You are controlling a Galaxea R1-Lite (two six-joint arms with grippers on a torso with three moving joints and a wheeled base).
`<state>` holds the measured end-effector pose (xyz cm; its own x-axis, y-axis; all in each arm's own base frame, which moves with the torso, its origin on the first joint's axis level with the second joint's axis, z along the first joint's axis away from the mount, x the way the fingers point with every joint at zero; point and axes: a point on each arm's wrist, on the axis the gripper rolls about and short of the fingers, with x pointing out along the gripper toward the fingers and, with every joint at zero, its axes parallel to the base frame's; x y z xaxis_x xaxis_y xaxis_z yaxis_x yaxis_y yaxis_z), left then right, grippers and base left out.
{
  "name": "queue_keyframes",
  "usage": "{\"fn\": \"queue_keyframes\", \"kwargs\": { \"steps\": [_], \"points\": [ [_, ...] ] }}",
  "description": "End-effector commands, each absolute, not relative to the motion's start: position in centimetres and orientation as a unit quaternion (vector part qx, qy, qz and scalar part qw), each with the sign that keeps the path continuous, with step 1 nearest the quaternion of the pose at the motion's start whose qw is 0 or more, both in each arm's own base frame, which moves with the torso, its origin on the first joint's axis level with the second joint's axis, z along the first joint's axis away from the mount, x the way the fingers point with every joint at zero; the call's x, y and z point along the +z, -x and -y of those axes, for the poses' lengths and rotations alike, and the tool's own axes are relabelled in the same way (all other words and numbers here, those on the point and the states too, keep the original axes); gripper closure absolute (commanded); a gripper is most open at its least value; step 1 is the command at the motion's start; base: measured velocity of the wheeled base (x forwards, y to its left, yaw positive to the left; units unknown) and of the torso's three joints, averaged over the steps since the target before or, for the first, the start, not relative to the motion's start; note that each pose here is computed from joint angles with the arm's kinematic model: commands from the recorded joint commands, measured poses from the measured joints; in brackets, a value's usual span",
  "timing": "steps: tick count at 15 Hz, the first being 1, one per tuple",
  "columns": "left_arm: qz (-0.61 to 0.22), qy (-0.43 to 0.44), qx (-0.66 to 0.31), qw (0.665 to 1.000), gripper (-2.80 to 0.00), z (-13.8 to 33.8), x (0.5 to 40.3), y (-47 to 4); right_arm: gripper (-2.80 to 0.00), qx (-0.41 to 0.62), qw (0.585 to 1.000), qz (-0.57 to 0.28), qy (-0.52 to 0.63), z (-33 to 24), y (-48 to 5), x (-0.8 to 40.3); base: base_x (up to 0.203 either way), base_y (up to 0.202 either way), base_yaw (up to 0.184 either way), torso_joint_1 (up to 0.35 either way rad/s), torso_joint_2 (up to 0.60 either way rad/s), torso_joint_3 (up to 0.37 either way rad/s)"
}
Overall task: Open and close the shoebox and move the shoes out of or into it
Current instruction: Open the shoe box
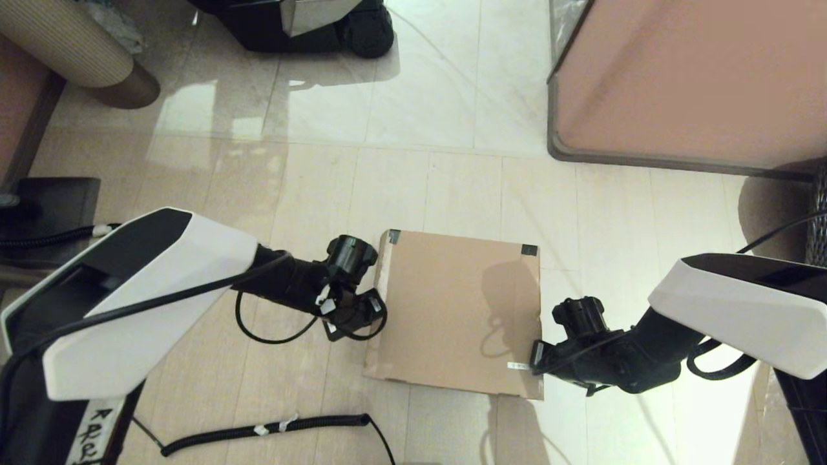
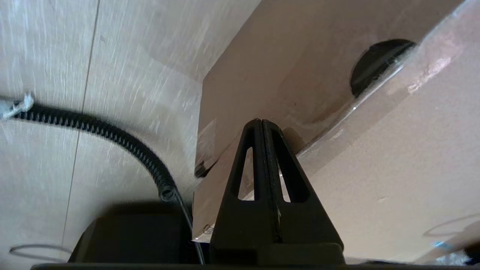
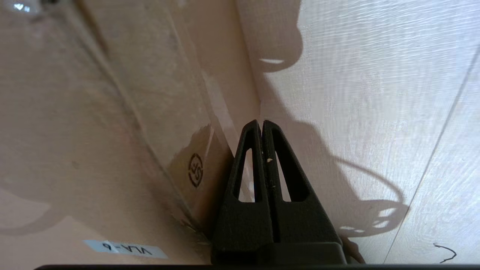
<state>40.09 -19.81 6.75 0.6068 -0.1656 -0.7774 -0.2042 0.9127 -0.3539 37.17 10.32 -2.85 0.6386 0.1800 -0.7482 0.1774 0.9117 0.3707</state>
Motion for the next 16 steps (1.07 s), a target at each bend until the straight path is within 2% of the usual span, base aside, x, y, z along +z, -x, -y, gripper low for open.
{"fn": "queue_keyframes", "kwargs": {
  "steps": [1,12,16],
  "points": [
    [-0.446,0.207,0.008,0.871,0.0,20.2,6.8,-39.6,0.0,0.004,0.881,-0.42,-0.219,-10.4,-37.2,-2.4,0.0,0.0,0.0,0.0,0.0,0.0],
    [-0.432,0.224,0.006,0.874,0.0,19.9,8.7,-39.2,0.0,0.104,0.835,-0.42,-0.34,-8.8,-34.2,4.6,0.0,0.0,0.0,0.0,0.0,0.0],
    [-0.416,0.236,0.002,0.878,0.0,19.6,10.3,-39.0,0.0,0.147,0.772,-0.453,-0.42,-7.5,-32.8,7.0,0.0,0.0,0.0,0.0,0.0,0.0]
  ]
}}
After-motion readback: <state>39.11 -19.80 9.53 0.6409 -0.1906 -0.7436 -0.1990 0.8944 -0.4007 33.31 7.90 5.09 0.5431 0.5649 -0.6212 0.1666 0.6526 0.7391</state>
